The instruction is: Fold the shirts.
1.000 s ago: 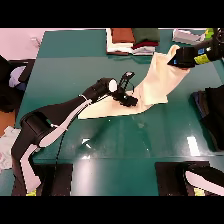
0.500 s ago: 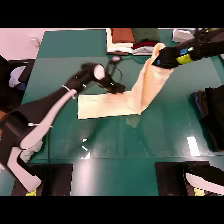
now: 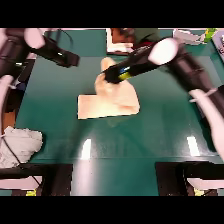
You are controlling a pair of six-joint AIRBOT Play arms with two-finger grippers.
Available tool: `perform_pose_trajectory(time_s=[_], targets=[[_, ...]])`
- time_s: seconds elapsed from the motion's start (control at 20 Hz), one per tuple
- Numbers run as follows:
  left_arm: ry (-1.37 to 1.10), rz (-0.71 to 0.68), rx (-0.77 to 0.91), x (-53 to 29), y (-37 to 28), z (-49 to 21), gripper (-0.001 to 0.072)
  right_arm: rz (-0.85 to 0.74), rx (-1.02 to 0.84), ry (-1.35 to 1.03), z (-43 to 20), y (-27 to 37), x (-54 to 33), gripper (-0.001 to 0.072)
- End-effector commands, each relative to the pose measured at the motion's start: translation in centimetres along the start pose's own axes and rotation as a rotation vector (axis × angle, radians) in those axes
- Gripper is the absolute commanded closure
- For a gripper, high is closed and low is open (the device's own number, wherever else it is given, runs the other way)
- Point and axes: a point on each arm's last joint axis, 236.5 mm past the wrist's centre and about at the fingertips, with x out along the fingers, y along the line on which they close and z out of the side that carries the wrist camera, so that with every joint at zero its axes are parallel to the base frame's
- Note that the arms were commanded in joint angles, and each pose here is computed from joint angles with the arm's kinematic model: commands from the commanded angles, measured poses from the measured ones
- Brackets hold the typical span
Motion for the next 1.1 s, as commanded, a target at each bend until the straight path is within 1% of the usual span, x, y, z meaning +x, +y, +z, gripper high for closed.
perform_pose_trajectory(time_s=[0.0,0.05,0.1,0.15,0.25,0.35,0.45,0.65,0.7,0.75,0.8,0.85,1.05], targets=[[-0.086,0.072,-0.036,-5.3,3.9,1.0,0.0681,0.086,-0.07,-0.033,-0.6,5.2,8.5,0.0673],[-0.098,0.086,-0.027,-6.1,4.2,1.1,0.0682,0.105,-0.124,-0.018,-1.0,6.5,10.4,0.0452],[-0.103,0.094,-0.024,-6.6,4.3,1.1,0.0682,0.118,-0.152,-0.001,-1.2,7.5,11.4,0.0286],[-0.109,0.094,-0.024,-7.1,4.3,1.1,0.0682,0.122,-0.166,0.014,-1.0,7.8,11.7,0.0281],[-0.102,0.094,-0.024,-7.4,4.3,0.9,0.0681,0.056,-0.146,0.041,-0.4,5.2,10.5,0.0282],[-0.083,0.093,-0.015,-7.4,4.2,0.4,0.0682,-0.059,-0.109,0.08,-0.5,-0.1,8.1,0.0282],[-0.07,0.08,-0.012,-7.3,3.7,0.2,0.0682,-0.165,-0.048,0.149,-2.2,-6.1,5.0,0.0281],[-0.075,0.044,0.029,-6.9,1.3,0.4,0.0682,-0.366,0.169,0.25,-7.2,-17.0,-1.6,0.0282],[-0.082,0.029,0.045,-6.7,0.3,0.6,0.0682,-0.387,0.22,0.258,-8.3,-18.7,-2.9,0.0278],[-0.094,0.013,0.064,-6.5,-0.8,0.9,0.0682,-0.403,0.262,0.271,-9.4,-20.1,-3.9,0.0218],[-0.101,-0.001,0.081,-6.3,-1.7,1.1,0.0682,-0.413,0.299,0.292,-10.6,-21.1,-4.5,0.0096],[-0.107,-0.014,0.106,-6.0,-2.7,1.3,0.0682,-0.422,0.331,0.317,-11.7,-21.7,-4.9,0.0072],[-0.089,-0.044,0.144,-4.9,-4.8,0.7,0.0682,-0.437,0.475,0.343,-14.0,-22.9,-3.7,0.0076]])
